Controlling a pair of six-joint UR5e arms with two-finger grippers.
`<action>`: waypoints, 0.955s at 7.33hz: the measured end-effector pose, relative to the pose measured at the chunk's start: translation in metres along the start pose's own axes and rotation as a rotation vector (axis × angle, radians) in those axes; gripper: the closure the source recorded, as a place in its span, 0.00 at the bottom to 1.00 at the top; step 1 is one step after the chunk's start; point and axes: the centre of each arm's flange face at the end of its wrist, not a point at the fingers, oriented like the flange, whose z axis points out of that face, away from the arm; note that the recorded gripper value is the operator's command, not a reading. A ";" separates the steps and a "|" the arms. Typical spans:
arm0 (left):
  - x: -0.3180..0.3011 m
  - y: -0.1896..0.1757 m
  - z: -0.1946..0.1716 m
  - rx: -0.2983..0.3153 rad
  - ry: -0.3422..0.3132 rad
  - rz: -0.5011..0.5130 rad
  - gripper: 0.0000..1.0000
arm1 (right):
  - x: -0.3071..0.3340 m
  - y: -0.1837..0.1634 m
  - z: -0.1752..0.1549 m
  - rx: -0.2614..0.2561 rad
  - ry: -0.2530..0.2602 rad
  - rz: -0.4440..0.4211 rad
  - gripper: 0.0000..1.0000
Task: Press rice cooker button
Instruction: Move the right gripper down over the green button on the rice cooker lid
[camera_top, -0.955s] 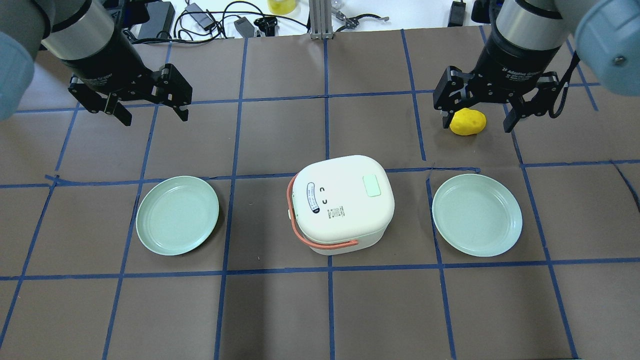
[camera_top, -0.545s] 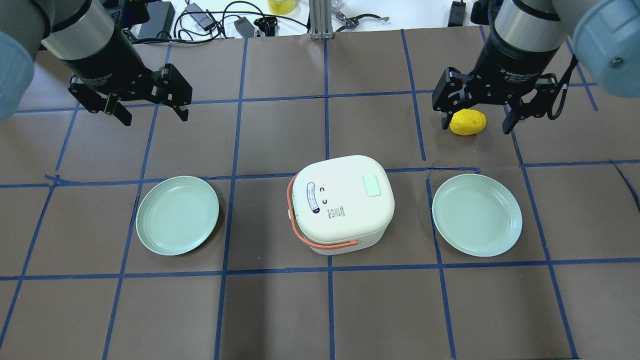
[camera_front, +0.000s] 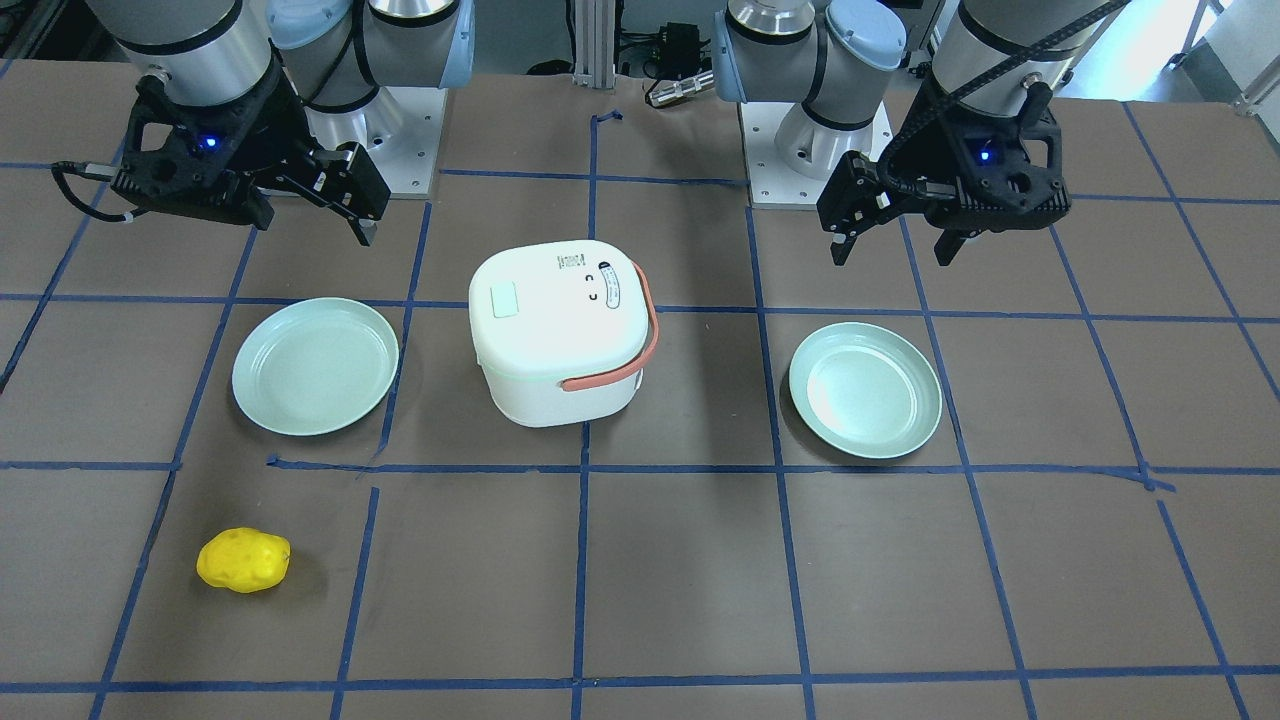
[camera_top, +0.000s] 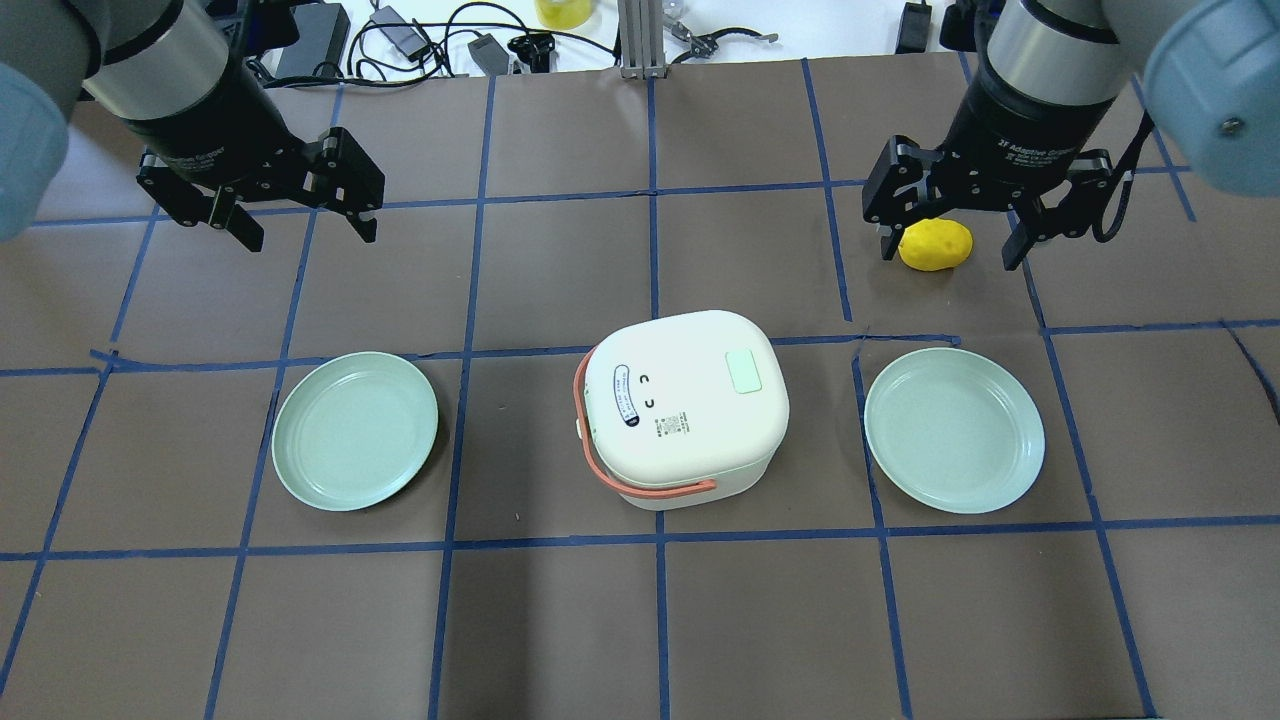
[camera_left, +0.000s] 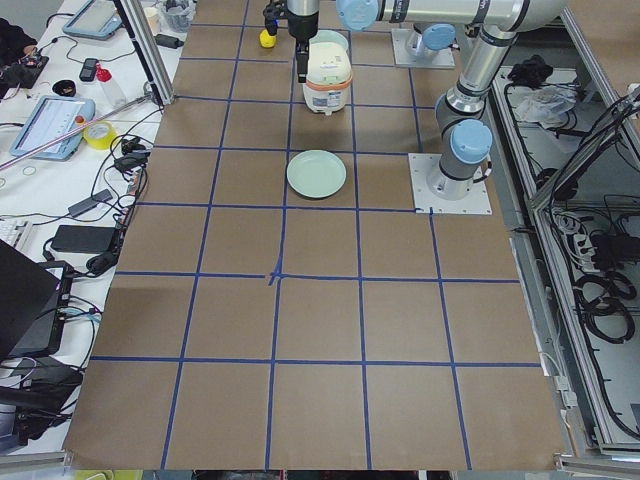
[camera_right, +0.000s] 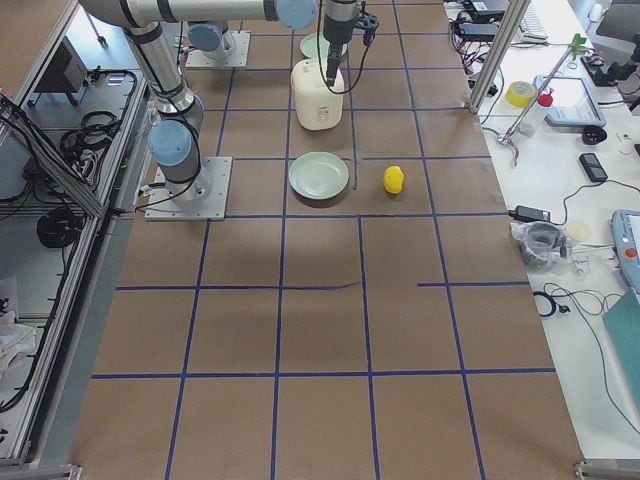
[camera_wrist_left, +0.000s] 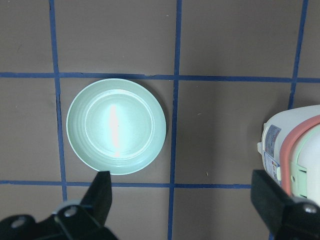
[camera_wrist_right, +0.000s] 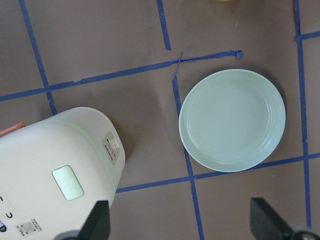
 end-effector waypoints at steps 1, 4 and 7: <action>0.000 0.000 0.000 0.000 0.000 0.000 0.00 | -0.013 0.003 0.006 -0.008 0.002 0.004 0.87; 0.000 0.000 0.000 0.000 0.000 0.000 0.00 | -0.058 0.015 0.025 -0.037 0.002 0.012 1.00; 0.000 0.000 0.000 0.000 0.000 0.000 0.00 | -0.085 0.016 0.047 -0.082 -0.060 -0.008 1.00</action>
